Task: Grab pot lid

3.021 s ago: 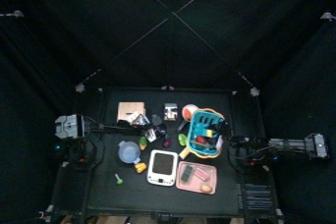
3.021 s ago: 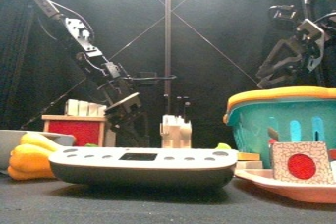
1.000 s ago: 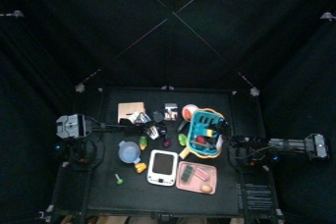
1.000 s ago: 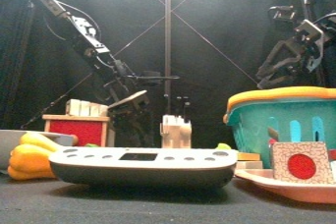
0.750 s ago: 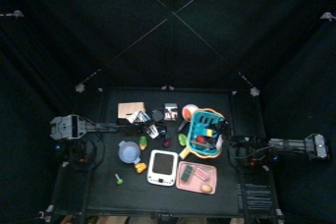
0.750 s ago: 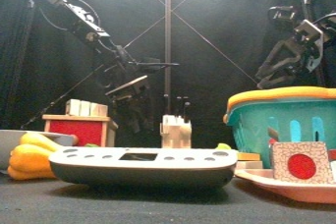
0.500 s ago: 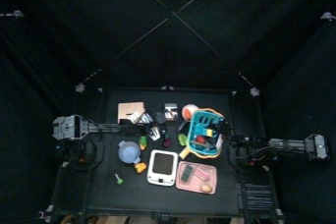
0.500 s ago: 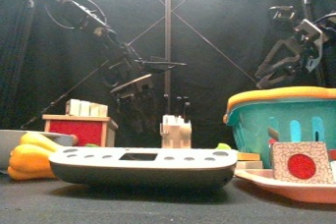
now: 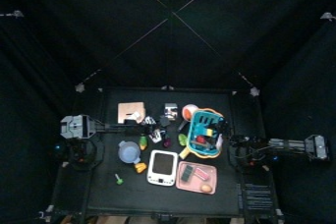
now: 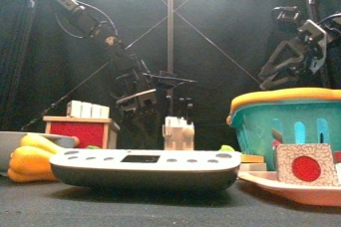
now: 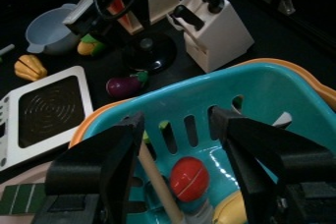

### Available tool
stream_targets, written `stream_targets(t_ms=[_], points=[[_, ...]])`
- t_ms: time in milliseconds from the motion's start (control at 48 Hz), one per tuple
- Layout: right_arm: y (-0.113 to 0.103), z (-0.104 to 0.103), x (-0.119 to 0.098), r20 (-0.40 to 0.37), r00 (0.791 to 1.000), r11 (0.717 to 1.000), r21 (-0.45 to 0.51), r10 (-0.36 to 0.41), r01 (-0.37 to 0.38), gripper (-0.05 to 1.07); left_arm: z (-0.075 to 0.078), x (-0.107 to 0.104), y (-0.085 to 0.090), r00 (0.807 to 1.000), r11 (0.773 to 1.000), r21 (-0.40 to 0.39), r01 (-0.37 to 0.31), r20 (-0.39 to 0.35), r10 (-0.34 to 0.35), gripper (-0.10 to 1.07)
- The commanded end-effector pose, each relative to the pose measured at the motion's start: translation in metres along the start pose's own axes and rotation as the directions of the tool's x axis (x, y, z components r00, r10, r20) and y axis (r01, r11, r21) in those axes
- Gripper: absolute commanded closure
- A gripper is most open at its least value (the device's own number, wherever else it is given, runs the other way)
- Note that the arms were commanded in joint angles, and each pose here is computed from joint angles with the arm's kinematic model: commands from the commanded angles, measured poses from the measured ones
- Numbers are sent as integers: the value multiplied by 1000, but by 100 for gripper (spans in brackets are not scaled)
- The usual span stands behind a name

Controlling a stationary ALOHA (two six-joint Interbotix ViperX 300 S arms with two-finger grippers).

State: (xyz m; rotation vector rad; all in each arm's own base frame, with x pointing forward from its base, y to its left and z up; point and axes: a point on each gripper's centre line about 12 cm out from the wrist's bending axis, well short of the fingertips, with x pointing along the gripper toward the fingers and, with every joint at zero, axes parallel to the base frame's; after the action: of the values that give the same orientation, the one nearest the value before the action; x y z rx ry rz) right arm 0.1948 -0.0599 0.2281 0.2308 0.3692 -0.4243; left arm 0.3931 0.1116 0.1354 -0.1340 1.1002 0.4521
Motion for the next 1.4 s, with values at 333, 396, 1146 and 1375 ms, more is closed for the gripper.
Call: stream_targets(t_ms=[333,396,1146,1375], points=[[1,4,1,8,1000,1000,3,3,-3,12,9,5,9,999,1000,-19,1,34,0,2],[0,4,1,8,1000,1000,5,0,0,12,9,6,10,999,1000,-24,0,32,1,3],[1,4,1,8,1000,1000,5,2,-2,12,0,15,13,1000,999,-39,-3,-2,3,16],[0,4,1,8,1000,1000,5,0,0,12,-2,16,14,1000,999,-40,-2,-2,2,16]])
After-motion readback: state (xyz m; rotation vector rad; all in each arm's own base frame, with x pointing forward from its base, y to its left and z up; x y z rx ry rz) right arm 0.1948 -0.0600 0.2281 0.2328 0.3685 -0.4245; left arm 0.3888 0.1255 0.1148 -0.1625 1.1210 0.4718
